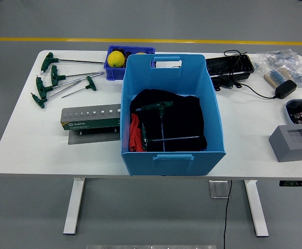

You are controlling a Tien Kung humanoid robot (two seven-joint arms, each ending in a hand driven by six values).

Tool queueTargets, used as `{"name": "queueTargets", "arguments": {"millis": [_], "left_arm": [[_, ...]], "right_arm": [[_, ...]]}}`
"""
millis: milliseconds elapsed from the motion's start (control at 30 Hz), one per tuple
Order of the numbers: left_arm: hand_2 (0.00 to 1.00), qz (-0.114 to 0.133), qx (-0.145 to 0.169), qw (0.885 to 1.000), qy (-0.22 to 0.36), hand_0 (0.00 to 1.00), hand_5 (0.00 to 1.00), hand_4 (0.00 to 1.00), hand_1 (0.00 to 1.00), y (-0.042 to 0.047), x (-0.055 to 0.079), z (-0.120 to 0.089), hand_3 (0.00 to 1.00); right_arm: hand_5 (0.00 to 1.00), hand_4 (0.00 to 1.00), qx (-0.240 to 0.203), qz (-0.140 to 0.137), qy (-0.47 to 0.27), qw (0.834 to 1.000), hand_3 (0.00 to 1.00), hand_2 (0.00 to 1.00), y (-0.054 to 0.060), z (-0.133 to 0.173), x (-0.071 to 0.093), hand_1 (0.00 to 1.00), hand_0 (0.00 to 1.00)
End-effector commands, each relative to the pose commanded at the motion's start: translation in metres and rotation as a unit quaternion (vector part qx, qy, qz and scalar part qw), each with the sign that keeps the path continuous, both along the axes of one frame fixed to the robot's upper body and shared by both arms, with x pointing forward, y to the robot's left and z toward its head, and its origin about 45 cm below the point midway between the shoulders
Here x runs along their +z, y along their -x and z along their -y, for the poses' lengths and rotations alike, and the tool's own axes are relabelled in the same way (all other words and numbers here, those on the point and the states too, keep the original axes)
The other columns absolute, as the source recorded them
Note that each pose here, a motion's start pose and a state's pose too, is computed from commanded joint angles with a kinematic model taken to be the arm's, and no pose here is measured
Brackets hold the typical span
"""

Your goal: Lift tool from toolbox,place it in box,lift tool from toolbox,place it in box

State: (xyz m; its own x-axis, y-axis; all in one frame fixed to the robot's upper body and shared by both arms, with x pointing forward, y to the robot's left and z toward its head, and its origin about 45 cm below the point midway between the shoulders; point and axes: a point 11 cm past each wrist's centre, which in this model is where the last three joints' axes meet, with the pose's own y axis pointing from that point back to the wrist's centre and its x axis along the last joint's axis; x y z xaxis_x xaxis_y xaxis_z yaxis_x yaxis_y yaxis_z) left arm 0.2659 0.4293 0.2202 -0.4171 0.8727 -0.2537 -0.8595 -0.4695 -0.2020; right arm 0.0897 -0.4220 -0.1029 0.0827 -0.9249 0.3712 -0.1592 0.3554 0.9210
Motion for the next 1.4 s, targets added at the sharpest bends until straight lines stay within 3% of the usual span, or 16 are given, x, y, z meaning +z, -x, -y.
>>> {"name": "queueTargets", "arguments": {"millis": [267, 600, 1400], "left_arm": [[0.836, -0.003, 0.010, 1.000, -0.002, 0.739, 0.998, 0.902, 0.745, 0.0010, 0.000, -0.006, 0.743], [0.840, -0.015, 0.010, 1.000, 0.010, 0.734, 0.998, 0.898, 0.738, 0.0004, -0.011, -0.006, 0.748], [0.833, -0.022, 0.014, 1.000, 0.002, 0.721, 0.987, 0.903, 0.719, -0.0017, -0.011, -0.007, 0.748]], "right_arm": [[0.676, 0.793, 0.002, 0.000, 0.001, 1.000, 0.569, 0.726, -0.001, 0.001, 0.001, 0.658, 0.682], [0.674, 0.794, 0.003, -0.001, 0.002, 1.000, 0.569, 0.726, -0.001, 0.001, 0.001, 0.659, 0.682], [0.675, 0.797, -0.003, 0.004, -0.001, 1.000, 0.570, 0.727, -0.003, 0.002, 0.001, 0.659, 0.683]]}}
